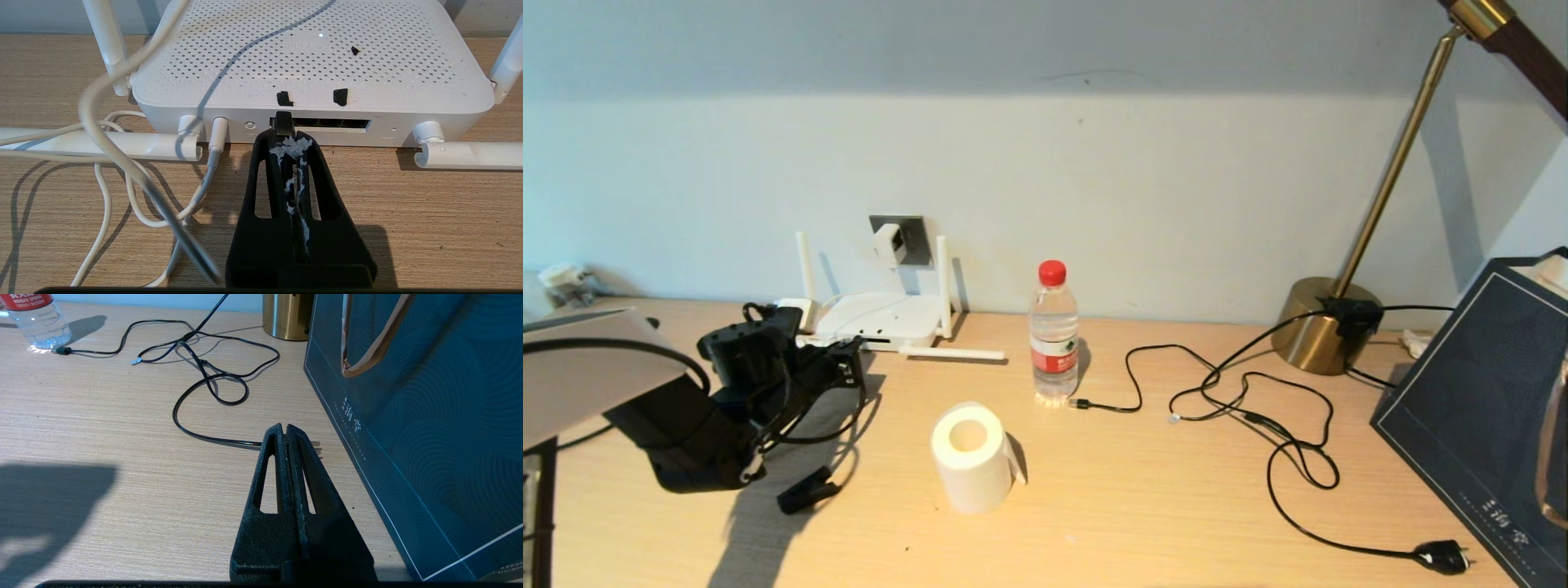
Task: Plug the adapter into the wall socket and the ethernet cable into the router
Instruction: Align cable and router interface
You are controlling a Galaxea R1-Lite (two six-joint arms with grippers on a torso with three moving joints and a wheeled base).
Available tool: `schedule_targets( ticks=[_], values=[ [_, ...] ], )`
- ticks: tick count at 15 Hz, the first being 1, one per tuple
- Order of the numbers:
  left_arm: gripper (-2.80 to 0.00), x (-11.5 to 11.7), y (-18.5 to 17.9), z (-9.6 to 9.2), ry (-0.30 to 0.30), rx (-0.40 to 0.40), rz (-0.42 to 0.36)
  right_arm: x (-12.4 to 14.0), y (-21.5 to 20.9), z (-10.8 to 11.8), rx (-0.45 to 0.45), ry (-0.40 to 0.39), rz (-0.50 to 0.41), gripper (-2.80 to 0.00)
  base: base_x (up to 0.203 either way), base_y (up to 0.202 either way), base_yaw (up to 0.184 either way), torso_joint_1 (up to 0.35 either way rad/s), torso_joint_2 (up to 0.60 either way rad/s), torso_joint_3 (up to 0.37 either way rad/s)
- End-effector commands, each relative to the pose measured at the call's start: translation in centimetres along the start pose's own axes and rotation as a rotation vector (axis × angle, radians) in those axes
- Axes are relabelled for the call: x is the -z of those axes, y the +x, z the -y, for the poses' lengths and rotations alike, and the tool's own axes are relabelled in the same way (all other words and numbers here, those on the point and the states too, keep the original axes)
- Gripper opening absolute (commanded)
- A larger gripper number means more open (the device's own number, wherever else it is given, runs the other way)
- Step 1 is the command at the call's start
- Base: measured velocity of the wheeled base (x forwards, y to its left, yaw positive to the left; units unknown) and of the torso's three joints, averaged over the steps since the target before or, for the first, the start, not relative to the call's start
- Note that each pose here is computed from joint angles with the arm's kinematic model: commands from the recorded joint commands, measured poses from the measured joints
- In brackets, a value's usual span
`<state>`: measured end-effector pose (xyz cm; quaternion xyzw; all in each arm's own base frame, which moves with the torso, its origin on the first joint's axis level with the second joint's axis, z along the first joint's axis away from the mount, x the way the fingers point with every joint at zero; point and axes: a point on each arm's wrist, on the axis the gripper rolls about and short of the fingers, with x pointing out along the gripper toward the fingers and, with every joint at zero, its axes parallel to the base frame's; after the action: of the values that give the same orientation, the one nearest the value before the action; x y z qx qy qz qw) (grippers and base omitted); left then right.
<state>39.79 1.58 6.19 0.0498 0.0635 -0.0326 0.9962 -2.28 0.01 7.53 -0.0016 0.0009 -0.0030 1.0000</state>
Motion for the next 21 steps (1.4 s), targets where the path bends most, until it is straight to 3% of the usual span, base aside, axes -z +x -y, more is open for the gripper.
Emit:
schedule_targets(
  ticks=[1, 21],
  values=[
    [-2.8, 0.3, 0.4, 0.0, 0.001, 0.0, 0.004, 0.0, 0.0, 0.0, 0.0, -0.001, 0.0, -2.8, 0.0, 0.0, 0.0, 0.0, 0.0, 0.0],
    [-2.8, 1.4, 1.2, 0.8, 0.003, 0.018, -0.015, 0.0, 0.0, 0.0, 0.0, -0.001, 0.0, -2.8, 0.0, 0.0, 0.0, 0.0, 0.0, 0.0]
  ],
)
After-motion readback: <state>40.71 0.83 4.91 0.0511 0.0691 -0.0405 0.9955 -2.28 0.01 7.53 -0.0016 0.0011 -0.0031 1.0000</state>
